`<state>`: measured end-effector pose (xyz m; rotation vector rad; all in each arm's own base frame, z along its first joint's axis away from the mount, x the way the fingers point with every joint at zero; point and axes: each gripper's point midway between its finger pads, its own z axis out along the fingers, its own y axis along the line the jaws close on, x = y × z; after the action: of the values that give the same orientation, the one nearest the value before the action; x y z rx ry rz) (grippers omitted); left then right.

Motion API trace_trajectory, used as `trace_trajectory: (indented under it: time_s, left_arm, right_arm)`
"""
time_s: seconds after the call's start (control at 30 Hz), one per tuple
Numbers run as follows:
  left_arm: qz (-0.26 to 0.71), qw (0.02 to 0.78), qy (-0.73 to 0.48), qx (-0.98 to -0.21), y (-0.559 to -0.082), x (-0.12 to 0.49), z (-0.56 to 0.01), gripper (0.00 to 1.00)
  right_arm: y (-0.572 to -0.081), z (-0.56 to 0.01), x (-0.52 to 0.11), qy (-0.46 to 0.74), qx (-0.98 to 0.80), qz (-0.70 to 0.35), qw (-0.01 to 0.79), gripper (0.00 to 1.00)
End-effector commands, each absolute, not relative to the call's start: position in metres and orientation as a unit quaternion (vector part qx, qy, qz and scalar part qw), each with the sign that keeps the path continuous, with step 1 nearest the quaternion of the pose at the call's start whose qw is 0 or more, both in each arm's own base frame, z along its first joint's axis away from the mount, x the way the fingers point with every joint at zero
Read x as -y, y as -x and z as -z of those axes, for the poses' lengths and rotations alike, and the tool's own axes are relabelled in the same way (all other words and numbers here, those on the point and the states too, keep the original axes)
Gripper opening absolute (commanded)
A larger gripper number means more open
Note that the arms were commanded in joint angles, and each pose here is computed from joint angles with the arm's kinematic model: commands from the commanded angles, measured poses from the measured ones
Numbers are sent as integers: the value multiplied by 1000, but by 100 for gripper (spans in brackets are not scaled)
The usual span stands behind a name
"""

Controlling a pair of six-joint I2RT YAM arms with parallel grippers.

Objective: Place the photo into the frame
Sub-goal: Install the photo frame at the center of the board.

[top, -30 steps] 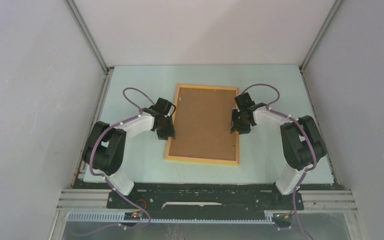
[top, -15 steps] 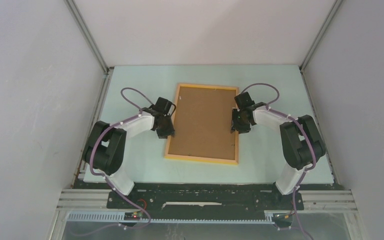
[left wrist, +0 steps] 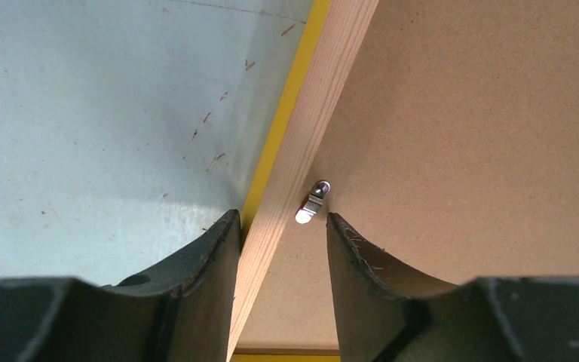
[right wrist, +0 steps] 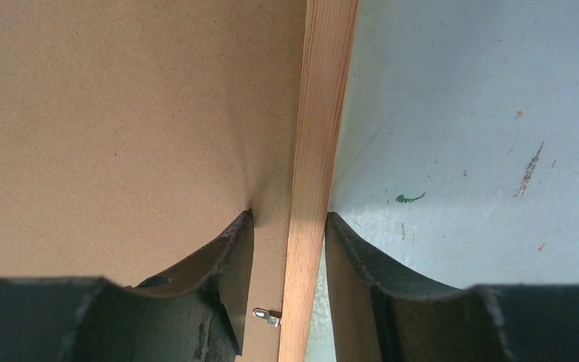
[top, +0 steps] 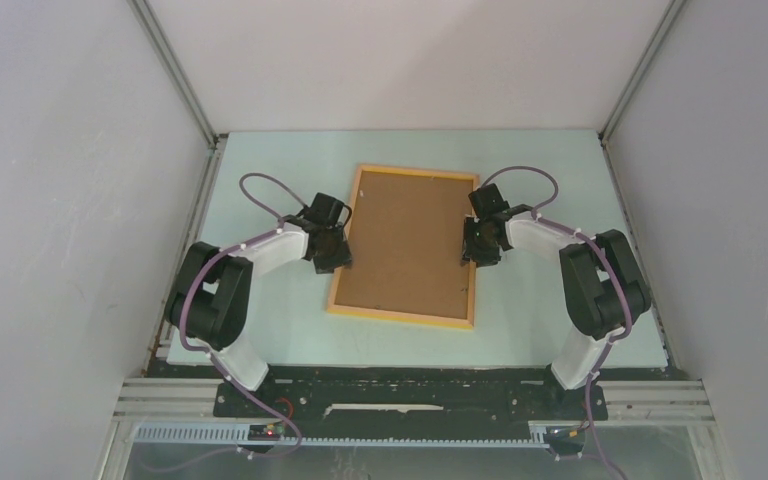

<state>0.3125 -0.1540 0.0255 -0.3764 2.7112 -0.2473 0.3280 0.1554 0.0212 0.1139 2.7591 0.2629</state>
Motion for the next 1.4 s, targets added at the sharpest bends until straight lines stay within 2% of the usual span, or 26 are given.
trace_trajectory:
  time_s: [0.0, 0.13, 0.23, 0.3, 0.5, 0.73, 0.87, 1.07, 1.13, 1.2, 1.23, 1.3, 1.37]
  left_arm:
    - [107, 225, 141, -958, -330, 163, -34, 46]
    - [94, 217, 143, -961, -331, 161, -30, 42]
    - [88, 214, 148, -962, -332, 159, -29, 35]
    - [84, 215, 154, -961, -333, 157, -28, 33]
    - [129, 218, 204, -946, -333, 156, -26, 24]
    - [186, 289, 262, -902, -344, 152, -49, 20]
    - [198, 302, 283, -889, -348, 152, -54, 15]
    - [235, 326, 305, -864, -357, 158, -64, 14]
    - [214, 327, 278, -877, -355, 156, -69, 16]
    - [170, 330, 246, -895, -348, 149, -72, 25]
    - [151, 332, 225, -904, -343, 146, -74, 33]
    - [128, 331, 188, -916, -334, 142, -76, 57]
    - [102, 324, 161, -927, -327, 134, -77, 72]
  right_arm:
    - [-336, -22, -172, -21, -975, -114, 192, 45]
    - [-335, -22, -173, -20, -975, -114, 191, 45]
    - [-335, -22, -172, -19, -975, -113, 190, 44]
    - [-335, -22, -172, -18, -975, -114, 191, 44]
    - [-334, -20, -174, -16, -975, -115, 188, 43]
    - [-334, -19, -177, -13, -975, -119, 187, 42]
    - [-334, -17, -178, -12, -975, -120, 186, 41]
    - [-333, -17, -178, -12, -976, -119, 184, 41]
    - [-333, -17, -178, -11, -976, -119, 184, 41]
    - [-333, -17, -177, -10, -976, -118, 184, 40]
    - [-333, -17, -177, -11, -976, -118, 184, 41]
    - [-333, -18, -177, -9, -976, -119, 185, 40]
    - [-333, -17, -177, -7, -975, -120, 184, 39]
